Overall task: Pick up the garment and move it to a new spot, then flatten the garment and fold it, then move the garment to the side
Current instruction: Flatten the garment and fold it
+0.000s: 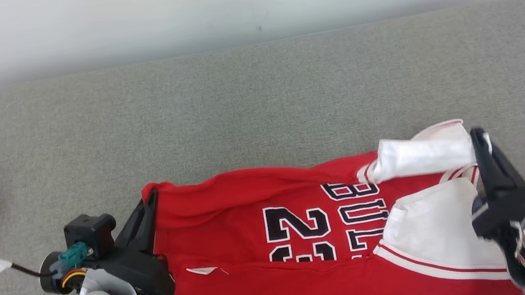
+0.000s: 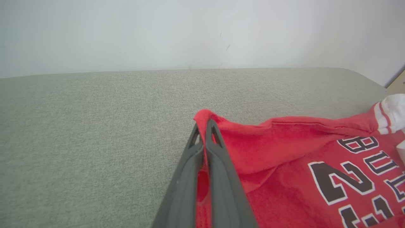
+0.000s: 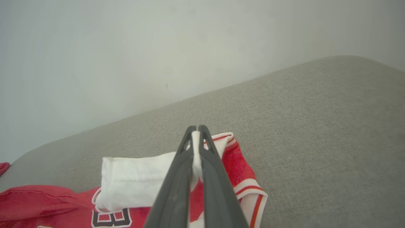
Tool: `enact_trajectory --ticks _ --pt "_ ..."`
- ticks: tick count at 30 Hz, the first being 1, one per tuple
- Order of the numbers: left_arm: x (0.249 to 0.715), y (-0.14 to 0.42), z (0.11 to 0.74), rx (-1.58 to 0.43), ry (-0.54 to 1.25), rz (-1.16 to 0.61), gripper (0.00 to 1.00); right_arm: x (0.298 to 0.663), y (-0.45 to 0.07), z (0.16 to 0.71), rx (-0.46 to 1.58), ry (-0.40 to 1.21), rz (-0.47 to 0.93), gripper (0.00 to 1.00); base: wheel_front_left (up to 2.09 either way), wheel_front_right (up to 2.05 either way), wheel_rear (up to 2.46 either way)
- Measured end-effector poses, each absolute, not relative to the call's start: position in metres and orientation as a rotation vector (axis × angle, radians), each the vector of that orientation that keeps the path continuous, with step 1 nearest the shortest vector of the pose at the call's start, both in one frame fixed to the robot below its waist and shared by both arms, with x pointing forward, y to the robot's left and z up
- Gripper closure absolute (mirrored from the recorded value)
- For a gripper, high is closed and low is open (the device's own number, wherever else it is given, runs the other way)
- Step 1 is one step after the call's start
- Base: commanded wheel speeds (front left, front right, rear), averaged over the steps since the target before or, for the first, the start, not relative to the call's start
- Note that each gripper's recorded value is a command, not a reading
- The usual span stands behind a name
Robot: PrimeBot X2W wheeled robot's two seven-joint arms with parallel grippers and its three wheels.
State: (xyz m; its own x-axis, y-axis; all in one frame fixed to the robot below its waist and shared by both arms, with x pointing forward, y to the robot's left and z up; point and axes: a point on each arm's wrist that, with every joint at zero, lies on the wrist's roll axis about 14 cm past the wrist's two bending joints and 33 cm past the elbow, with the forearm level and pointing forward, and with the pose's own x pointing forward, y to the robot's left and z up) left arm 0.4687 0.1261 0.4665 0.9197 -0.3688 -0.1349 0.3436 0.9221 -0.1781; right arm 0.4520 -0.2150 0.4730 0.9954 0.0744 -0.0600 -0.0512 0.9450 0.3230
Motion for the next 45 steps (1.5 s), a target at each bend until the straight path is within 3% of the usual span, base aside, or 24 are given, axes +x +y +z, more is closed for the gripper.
enact_trajectory --ticks 18,27,28,29,30,31,39,45 --pt "0.441 0.135 0.464 -0.136 0.146 -0.323 1.00 0.378 -0.215 0.457 0.474 0.135 0.031 1.00 0.00 0.00 0.00" --pt "0.432 0.128 0.458 -0.143 0.155 -0.328 1.00 0.362 -0.213 0.445 0.444 0.204 0.023 1.00 0.00 0.00 0.00" --pt "0.430 0.130 0.456 -0.145 0.161 -0.322 0.63 0.359 -0.214 0.442 0.442 0.216 0.017 1.00 0.00 0.00 0.00" --pt "0.428 0.130 0.455 -0.145 0.164 -0.319 0.24 0.357 -0.215 0.440 0.434 0.219 0.012 0.79 0.00 0.00 0.00" --pt "0.427 0.131 0.455 -0.139 0.161 -0.318 0.00 0.357 -0.215 0.441 0.430 0.213 0.009 0.24 0.00 0.00 0.00" --pt "0.426 0.133 0.456 -0.138 0.158 -0.312 0.00 0.358 -0.216 0.443 0.435 0.202 0.004 0.00 0.00 0.00 0.00" --pt "0.413 0.158 0.469 -0.144 0.099 -0.232 0.00 0.356 -0.227 0.460 0.452 0.127 -0.033 0.00 0.00 0.00 0.00" --pt "0.400 0.176 0.485 -0.131 0.025 -0.160 0.00 0.354 -0.236 0.452 0.369 0.158 -0.048 0.00 0.00 0.00 0.00"
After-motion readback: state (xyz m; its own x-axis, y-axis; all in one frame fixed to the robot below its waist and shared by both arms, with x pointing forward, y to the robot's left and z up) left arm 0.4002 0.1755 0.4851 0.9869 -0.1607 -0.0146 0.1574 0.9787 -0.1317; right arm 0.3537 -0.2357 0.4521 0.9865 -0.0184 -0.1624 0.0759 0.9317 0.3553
